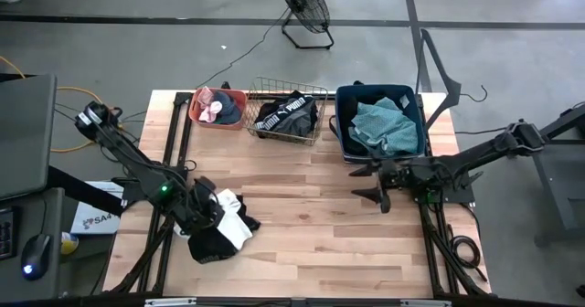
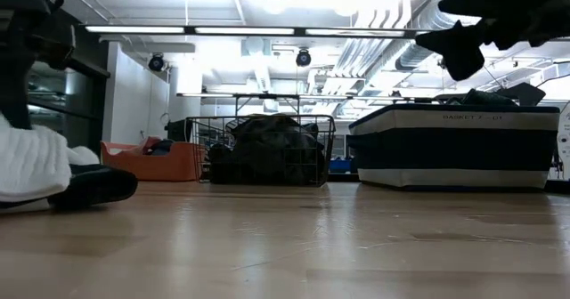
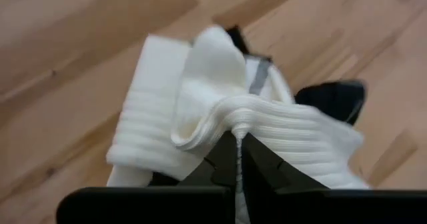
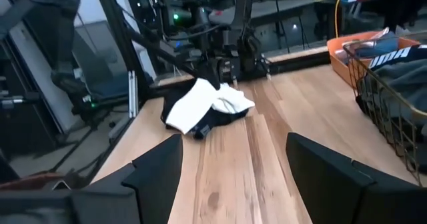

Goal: Pick & Place Cloths
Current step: Put the white sock into the orange bin

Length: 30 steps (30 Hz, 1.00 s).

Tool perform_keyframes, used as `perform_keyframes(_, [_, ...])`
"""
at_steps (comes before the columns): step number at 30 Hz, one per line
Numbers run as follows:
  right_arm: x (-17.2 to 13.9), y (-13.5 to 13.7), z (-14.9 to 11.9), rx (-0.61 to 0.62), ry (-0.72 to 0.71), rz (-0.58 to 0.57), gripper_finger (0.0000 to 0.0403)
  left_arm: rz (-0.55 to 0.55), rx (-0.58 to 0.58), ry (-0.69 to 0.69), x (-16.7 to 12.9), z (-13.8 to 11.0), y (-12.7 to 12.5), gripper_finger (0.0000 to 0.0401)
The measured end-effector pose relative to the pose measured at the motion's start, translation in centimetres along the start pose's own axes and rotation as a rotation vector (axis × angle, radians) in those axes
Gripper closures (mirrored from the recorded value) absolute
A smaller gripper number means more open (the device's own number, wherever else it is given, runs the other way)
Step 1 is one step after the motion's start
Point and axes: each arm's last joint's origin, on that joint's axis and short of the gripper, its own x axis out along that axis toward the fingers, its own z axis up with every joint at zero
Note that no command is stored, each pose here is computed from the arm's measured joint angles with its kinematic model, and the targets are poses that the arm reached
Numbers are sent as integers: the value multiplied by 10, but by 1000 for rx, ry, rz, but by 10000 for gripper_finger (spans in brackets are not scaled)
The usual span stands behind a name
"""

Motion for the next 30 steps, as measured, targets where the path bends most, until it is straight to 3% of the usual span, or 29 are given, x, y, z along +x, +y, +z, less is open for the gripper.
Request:
perform_keyframes(5, [-9, -3, -3, 2, -34, 10, 144, -74, 39, -135, -13, 10, -2, 398])
perform_keyframes(9, [-14, -5, -6, 8, -46, 13, 144, -156, 120, -326, -34, 23, -11, 399])
perform_keyframes(14, [-20, -8, -14, 42, -83, 26, 144, -168, 270, -592, -62, 41, -20, 400])
perform_keyframes(20, [-27, -13, -25, 72, -122, 18, 144, -47, 357, -776, -82, 69, -28, 400])
perform_keyframes(30, [-35, -16, -25, 53, -148, -13, 144, 205, 388, -836, -98, 128, -29, 401])
